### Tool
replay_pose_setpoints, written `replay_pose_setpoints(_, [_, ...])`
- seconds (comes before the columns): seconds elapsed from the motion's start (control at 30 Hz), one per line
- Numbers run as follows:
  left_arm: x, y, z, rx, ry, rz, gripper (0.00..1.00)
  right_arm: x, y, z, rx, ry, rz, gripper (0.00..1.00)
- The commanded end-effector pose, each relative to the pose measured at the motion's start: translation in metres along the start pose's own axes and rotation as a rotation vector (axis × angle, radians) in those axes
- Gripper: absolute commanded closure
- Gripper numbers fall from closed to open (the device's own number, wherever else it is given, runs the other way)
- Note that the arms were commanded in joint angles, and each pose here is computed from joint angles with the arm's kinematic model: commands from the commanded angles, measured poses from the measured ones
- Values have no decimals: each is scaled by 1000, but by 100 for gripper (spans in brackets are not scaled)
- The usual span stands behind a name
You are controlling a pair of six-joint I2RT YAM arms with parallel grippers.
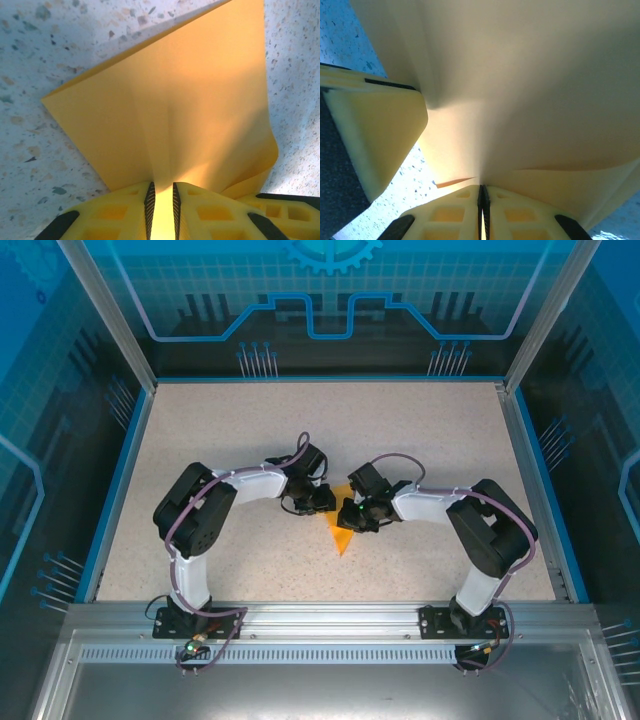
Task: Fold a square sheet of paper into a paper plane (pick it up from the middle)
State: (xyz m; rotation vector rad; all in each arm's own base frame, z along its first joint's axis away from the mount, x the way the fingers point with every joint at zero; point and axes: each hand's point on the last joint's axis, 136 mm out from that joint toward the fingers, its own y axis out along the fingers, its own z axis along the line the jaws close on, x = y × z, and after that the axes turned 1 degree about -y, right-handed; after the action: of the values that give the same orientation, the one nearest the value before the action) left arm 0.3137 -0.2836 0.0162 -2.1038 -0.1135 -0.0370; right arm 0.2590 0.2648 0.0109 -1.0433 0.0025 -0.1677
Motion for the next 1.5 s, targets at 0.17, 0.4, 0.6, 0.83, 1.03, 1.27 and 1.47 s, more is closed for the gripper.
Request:
replay_pose_setpoints(0.17, [-20, -1, 7, 9, -25, 50, 79, 1, 4, -15, -22, 55, -25, 88])
replay_pose_setpoints(0.4, [-22, 1, 8, 8, -27, 56, 79, 3, 2, -11, 13, 68, -38, 88])
replay_pose_setpoints(0.6, [-22, -3, 6, 1, -22, 52, 79, 3, 5, -15, 6, 78, -34, 88])
replay_pose_setpoints(0.83, [-20, -14, -1, -7, -11, 31, 78, -1, 7, -24, -27, 82, -19, 88])
replay_pose_setpoints(1.03, [-20, -28, -8, -20, 0, 12, 76, -3, 9, -26, -37, 78, -5, 88])
replay_pose_setpoints(1.27, [-30, -34, -10, -45, -12, 30, 77, -6, 12, -27, -34, 75, 9, 89])
replay_pose_setpoints(1.47, [-43, -27, -8, -73, -45, 63, 81, -8, 13, -30, -39, 74, 15, 90])
